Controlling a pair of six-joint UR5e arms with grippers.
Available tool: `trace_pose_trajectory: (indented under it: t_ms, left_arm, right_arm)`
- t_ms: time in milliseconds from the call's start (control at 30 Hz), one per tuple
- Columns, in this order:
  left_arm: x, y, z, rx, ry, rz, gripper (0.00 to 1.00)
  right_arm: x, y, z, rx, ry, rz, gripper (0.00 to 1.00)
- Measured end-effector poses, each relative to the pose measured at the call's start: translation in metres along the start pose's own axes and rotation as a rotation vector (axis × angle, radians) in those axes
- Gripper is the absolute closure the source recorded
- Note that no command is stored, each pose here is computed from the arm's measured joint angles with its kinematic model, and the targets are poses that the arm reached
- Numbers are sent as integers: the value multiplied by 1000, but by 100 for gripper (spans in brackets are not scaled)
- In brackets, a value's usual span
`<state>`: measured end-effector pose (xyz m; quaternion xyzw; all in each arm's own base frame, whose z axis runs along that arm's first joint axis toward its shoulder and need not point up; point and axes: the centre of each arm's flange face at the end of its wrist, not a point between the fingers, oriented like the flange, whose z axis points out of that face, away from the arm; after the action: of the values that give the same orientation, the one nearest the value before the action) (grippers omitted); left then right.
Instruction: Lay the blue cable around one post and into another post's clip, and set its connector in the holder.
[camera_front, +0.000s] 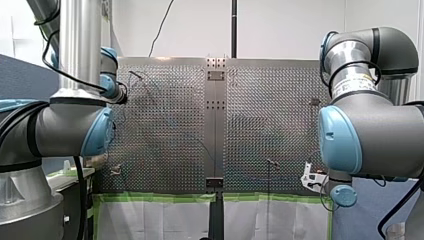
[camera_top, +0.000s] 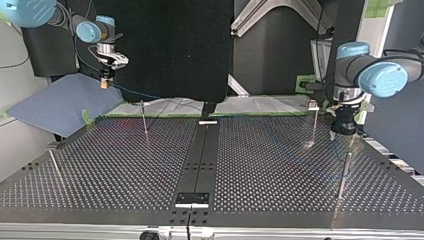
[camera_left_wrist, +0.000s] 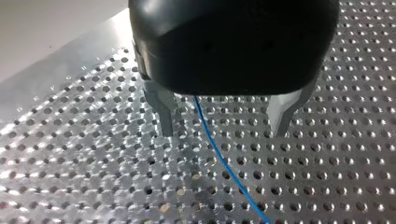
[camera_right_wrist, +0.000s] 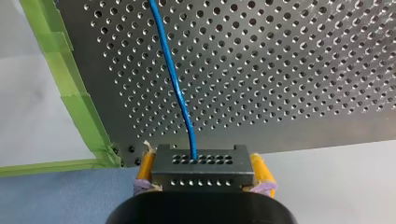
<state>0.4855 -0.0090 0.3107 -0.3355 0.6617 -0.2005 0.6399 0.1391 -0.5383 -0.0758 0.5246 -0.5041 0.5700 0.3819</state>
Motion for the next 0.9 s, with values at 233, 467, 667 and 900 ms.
trace_pose_trajectory:
  t_ms: [233, 467, 667, 900]
  left_arm:
    - [-32, -16, -10, -30, -68, 56, 0]
    - [-71, -44, -21, -43, -153, 118, 0]
    - [-104, -68, -34, -57, -225, 168, 0]
    - [-135, -105, -58, -57, -295, 224, 0]
  right_arm:
    - [0, -1, 0, 3, 0, 1, 100]
    - [0, -1, 1, 5, 2, 2, 100]
    - [0, -1, 1, 6, 3, 5, 100]
    - [1, 0, 3, 5, 6, 14, 100]
